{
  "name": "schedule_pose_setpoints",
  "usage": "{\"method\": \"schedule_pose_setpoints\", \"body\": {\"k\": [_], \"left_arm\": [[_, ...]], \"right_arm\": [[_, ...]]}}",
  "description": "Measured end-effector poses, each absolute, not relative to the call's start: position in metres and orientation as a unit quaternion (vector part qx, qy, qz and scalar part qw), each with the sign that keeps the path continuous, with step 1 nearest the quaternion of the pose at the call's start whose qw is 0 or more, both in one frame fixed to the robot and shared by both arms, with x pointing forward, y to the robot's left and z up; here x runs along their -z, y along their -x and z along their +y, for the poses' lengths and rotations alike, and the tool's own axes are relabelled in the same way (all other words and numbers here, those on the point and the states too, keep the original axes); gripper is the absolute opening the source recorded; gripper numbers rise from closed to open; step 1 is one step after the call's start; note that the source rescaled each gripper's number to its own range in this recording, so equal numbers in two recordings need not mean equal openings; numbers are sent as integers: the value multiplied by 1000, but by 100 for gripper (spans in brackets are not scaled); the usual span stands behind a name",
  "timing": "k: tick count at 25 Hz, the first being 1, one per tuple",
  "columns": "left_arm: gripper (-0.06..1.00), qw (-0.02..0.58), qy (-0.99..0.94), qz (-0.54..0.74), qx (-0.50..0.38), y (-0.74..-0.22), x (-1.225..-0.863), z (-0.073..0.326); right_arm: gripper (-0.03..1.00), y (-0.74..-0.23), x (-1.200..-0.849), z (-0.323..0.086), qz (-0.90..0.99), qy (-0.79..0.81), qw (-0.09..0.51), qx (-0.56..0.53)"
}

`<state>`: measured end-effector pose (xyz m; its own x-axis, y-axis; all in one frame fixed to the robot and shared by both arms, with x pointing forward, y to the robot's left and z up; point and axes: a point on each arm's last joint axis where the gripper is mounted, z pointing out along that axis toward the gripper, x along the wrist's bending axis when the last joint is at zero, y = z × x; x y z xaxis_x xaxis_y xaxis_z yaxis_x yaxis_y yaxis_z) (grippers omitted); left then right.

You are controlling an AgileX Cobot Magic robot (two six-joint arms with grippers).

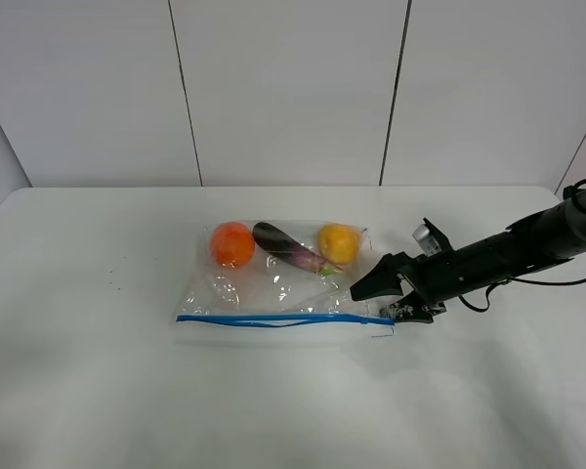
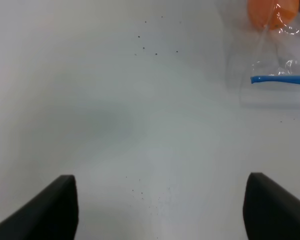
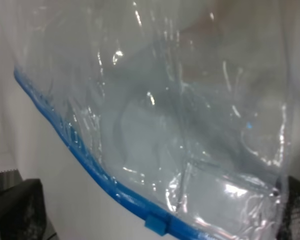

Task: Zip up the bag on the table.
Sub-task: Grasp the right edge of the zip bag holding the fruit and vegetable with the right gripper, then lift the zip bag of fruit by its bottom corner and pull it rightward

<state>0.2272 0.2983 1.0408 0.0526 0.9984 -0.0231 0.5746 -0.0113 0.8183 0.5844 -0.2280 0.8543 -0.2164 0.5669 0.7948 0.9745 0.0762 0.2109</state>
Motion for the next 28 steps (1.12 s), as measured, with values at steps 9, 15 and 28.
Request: {"method": "schedule_pose_setpoints", "body": {"k": [9,15,28], "left_arm": [[100,342,-640,614,-310,-227,-1041,298],[100,342,-640,614,-310,-227,-1041,298],[100,342,-640,614,-310,-227,-1041,298]], "right_arm": [[88,-585,-855,-228,-685,559,264,387],[63,-585,-856,-227,-677,565,272,385],[0,-579,-862,-223,-648,566,335,384]]}}
